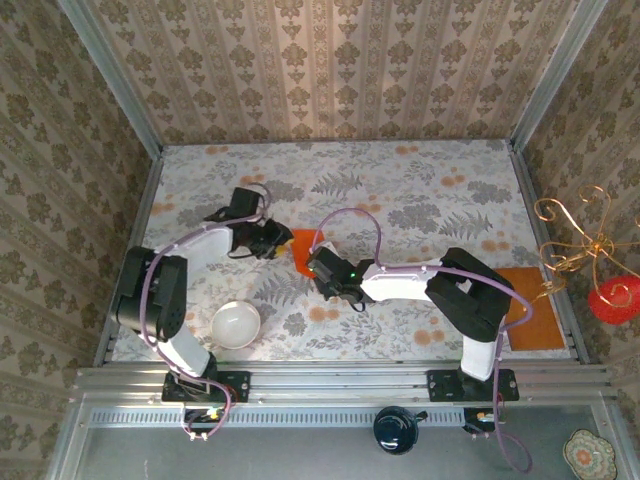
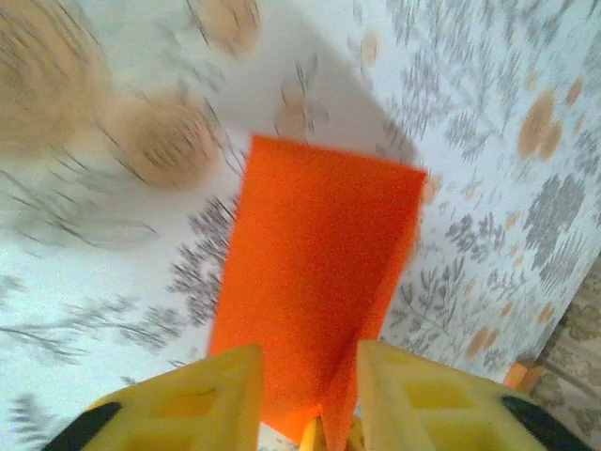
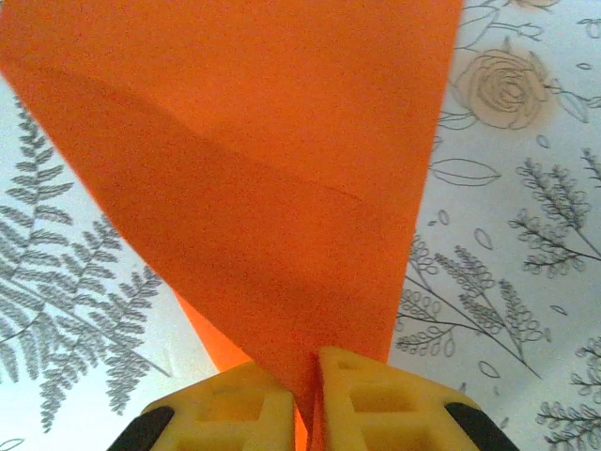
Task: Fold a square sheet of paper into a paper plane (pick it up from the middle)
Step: Fourth fold the wing at the center of the table.
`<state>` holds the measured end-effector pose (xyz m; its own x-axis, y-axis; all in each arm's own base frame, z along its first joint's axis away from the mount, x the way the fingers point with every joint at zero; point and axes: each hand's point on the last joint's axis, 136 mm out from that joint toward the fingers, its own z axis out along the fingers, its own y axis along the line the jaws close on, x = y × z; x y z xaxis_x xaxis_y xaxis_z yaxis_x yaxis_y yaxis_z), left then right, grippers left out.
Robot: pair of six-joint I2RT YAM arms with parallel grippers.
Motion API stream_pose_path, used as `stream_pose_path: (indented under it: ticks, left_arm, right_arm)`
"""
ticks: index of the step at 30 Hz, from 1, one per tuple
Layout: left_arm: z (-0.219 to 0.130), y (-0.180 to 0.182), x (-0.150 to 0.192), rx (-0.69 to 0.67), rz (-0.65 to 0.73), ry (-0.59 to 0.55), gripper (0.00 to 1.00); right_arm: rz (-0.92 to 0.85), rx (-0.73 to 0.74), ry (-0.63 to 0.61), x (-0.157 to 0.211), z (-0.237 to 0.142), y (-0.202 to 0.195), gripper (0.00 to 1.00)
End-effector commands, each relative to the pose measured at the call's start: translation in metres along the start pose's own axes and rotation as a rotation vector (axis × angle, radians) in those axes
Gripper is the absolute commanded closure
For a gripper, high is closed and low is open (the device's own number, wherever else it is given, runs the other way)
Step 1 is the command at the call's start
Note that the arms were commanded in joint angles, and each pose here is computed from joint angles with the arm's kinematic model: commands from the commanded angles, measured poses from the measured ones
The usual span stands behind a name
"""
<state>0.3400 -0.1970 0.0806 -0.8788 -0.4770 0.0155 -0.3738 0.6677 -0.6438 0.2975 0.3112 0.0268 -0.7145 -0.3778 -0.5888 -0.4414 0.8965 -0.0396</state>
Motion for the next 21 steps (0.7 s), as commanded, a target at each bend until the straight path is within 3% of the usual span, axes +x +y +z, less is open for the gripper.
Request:
stream_pose_path:
  ticks: [1, 11, 21]
  left_arm:
    - [-0.023, 0.015, -0.008, -0.037, 0.011, -0.040, 0.62]
    - [-0.035, 0.037, -0.003, -0.033, -0.018, -0.061, 0.58]
    - [-0.034, 0.033, 0.012, 0.050, 0.001, -0.055, 0.56]
  right_arm:
    - [-0.039, -0.062, 0.020, 0.005, 0.001, 0.013, 0.84]
    - [-0.065, -0.155, 0.105, 0.015, 0.008, 0.030, 0.86]
    - [0.100, -0.364, 0.157, 0.008, 0.001, 0.036, 0.86]
